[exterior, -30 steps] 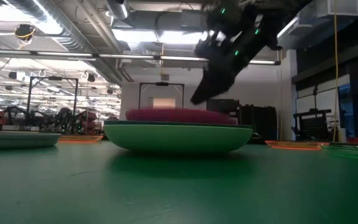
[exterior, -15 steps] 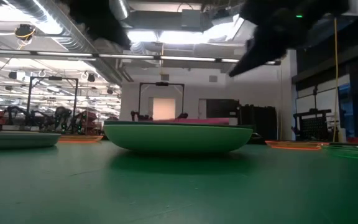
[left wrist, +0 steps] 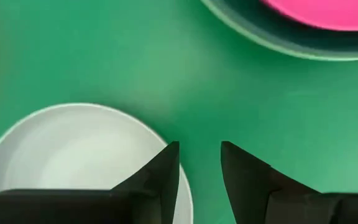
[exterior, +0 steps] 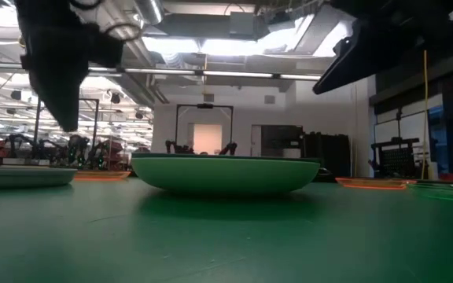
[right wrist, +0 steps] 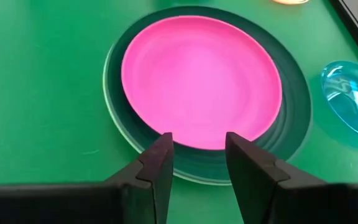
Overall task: Stack plastic plates
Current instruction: Stack the gray plate on top of the pink plate
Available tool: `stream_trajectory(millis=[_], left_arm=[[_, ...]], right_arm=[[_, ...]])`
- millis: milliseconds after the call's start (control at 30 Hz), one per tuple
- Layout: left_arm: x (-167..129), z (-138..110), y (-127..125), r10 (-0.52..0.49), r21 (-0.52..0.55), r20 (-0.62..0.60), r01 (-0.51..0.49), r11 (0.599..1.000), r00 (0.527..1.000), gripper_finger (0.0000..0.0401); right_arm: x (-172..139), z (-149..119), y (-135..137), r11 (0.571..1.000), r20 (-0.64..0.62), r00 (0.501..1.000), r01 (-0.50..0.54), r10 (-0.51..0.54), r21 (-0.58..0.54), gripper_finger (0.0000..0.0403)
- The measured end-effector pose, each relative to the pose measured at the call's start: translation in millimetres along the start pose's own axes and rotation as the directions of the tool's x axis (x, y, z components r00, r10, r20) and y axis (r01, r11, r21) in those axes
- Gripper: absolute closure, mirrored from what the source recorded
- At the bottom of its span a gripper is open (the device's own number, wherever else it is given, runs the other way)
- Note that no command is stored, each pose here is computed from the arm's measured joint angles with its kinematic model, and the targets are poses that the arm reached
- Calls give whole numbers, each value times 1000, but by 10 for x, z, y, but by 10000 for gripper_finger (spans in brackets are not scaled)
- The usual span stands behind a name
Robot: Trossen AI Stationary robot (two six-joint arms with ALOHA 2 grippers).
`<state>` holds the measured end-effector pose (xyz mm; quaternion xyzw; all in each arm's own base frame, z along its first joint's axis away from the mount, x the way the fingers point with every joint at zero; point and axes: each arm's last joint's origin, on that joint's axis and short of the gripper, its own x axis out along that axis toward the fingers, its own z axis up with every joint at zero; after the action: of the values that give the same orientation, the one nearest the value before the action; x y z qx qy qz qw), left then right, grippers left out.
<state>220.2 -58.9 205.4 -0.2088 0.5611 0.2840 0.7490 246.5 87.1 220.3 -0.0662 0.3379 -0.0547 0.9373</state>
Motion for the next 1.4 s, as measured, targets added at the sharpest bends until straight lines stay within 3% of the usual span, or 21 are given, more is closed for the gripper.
stream_trajectory(millis=[133, 367, 900, 1267, 1400], left_arm=[[158, -2, 1, 91, -13, -74, -92, 996, 993, 290], [371, 14, -31, 165, -4, -138, -168, 986, 977, 290], [686, -67, -28, 234, 7, -204, -237, 971, 951, 293], [695, -112, -14, 263, 99, -206, -248, 964, 942, 392], [677, -153, -28, 272, 120, -212, -251, 961, 939, 391]], right_arm=[[1, 0, -2, 1000, 0, 1000, 3, -3, 1, 265], [1, -1, -2, 1000, -1, 1000, -1, 1, 1, 265], [1, -1, -1, 1000, -1, 1000, -1, 1, 6, 265], [2, 1, -7, 1000, 3, 1000, 22, -22, 7, 265], [2, 2, -7, 1000, 3, 1000, 22, -22, 7, 265]])
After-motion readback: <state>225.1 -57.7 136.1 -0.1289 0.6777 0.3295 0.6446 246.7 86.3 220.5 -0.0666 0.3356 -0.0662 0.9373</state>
